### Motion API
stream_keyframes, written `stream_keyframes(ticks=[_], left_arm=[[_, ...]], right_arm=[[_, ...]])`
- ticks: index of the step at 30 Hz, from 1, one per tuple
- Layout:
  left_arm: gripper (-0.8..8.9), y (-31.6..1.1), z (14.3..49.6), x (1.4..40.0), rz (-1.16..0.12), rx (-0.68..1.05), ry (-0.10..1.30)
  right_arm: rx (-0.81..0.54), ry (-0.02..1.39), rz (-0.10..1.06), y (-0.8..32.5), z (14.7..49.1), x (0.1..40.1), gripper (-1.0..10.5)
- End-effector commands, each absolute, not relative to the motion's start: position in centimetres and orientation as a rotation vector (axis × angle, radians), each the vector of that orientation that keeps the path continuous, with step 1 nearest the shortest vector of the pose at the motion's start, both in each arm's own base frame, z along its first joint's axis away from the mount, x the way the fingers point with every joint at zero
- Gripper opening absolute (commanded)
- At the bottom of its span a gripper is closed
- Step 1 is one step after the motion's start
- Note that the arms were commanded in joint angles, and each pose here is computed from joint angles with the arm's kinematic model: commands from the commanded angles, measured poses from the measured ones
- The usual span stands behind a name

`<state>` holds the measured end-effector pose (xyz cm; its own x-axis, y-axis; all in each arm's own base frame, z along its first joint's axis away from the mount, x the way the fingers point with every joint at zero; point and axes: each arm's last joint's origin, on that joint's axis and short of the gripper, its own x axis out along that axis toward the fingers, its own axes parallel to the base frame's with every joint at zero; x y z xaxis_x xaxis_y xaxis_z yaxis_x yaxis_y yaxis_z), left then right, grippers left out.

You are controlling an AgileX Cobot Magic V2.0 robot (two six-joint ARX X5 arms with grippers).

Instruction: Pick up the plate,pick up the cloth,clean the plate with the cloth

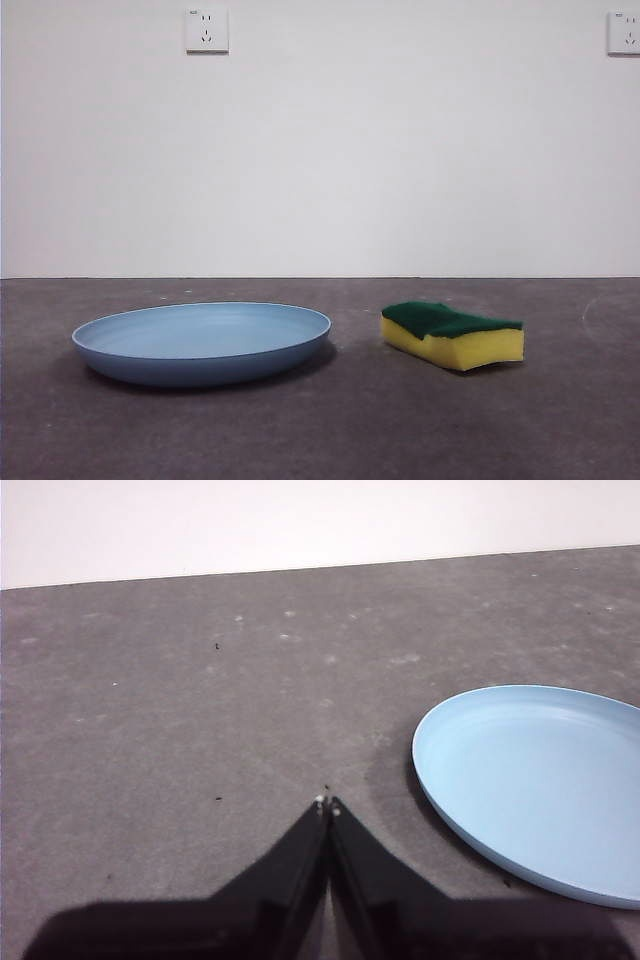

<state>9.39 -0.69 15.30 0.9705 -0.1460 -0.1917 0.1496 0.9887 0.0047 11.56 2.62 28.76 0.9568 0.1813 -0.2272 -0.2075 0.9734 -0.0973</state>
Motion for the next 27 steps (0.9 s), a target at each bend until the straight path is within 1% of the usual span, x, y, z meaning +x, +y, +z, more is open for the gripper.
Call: stream_keyframes(ticks=[1,4,9,13,21,24,27], left_arm=[[-0.01,-0.7,14.9,9.4,-0.146,0.020,0.202],[-0.01,-0.7,14.9,9.4,-0.146,0.020,0.202],[-0.01,-0.7,14.9,9.4,-0.146,0.020,0.202],[-0.01,-0.7,14.9,9.4,-0.146,0.020,0.202],[-0.01,-0.7,14.9,9.4,-0.146,0.020,0.202],[-0.01,-0.7,14.9,9.4,-0.146,0.020,0.202],[-0.01,-0.7,14.9,9.4,-0.146,0.020,0.201]], right_arm=[[-0.120,0.151,0.170,1.9,26.4,11.3,0.0],[-0.113,0.115,0.164,1.5,24.1,10.8,0.0],[-0.102,0.136,0.132,1.1,20.1,10.2,0.0],[-0.084,0.146,0.123,1.0,17.7,9.9,0.0],[-0.046,0.130,0.120,1.0,15.3,9.6,0.0],[-0.034,0.176,0.121,1.0,14.8,9.5,0.0],[-0.034,0.176,0.125,1.0,14.8,9.5,0.0]])
